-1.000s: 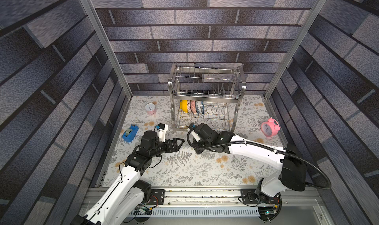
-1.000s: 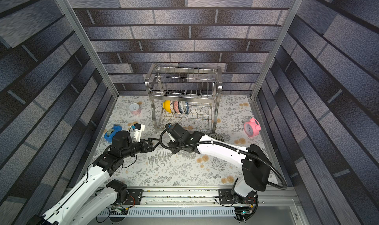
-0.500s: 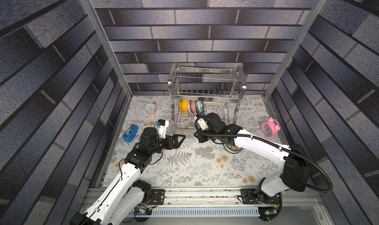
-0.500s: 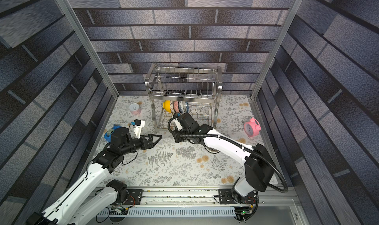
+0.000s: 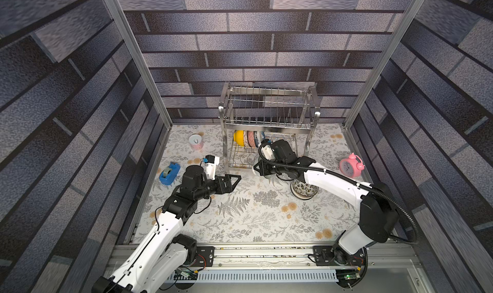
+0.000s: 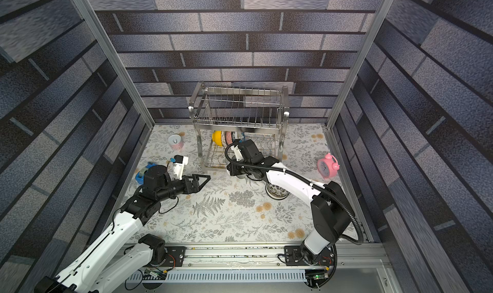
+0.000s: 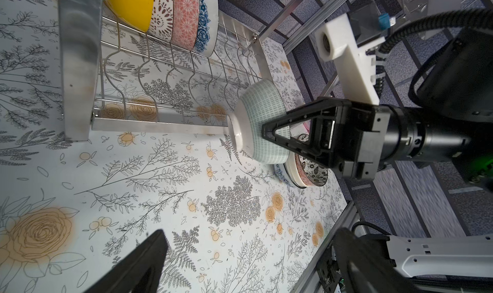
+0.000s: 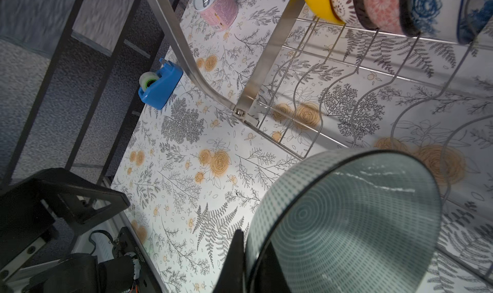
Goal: Load bowls into a dish rack
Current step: Place the bowl in the dish rack.
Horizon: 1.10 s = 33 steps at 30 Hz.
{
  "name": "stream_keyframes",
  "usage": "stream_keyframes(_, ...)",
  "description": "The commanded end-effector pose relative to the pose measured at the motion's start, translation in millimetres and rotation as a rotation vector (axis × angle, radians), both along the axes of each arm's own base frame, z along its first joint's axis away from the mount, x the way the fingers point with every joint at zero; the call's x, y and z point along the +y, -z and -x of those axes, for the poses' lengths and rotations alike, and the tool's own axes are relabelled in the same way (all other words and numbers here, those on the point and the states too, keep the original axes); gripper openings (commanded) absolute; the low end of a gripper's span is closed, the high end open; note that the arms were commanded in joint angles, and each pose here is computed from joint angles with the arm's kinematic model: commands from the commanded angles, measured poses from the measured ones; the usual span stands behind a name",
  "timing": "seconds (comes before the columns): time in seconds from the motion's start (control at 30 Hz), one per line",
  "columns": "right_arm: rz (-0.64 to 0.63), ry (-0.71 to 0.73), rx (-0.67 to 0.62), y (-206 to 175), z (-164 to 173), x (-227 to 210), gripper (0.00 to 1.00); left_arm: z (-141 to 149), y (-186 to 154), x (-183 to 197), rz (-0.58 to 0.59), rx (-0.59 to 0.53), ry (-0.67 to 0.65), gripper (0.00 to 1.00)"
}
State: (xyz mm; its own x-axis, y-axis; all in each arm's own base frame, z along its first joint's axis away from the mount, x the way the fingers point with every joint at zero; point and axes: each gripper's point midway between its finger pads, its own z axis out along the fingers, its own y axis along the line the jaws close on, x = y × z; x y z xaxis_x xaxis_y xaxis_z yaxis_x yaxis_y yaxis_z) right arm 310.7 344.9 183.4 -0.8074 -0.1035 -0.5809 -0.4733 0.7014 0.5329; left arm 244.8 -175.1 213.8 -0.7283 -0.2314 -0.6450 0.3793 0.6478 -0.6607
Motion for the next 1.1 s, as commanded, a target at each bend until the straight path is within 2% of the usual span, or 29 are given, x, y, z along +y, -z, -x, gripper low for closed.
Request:
stream_keyframes(0.0,-0.118,0.015,-0.03,-24,-14,10,0.0,0,-19,-1,0.016,-0.062,0.024,1.0)
stream_keyframes(0.63,-0.318,0.166,0.061,-24,-70,-3,0.0,-3,-23,-6,0.048,-0.074,0.059,1.0)
stream_keyframes(1.07,-0.334,0.331,0.048,-18,-107,-23,0.0,-5,-26,-12,0.063,-0.08,0.084,1.0)
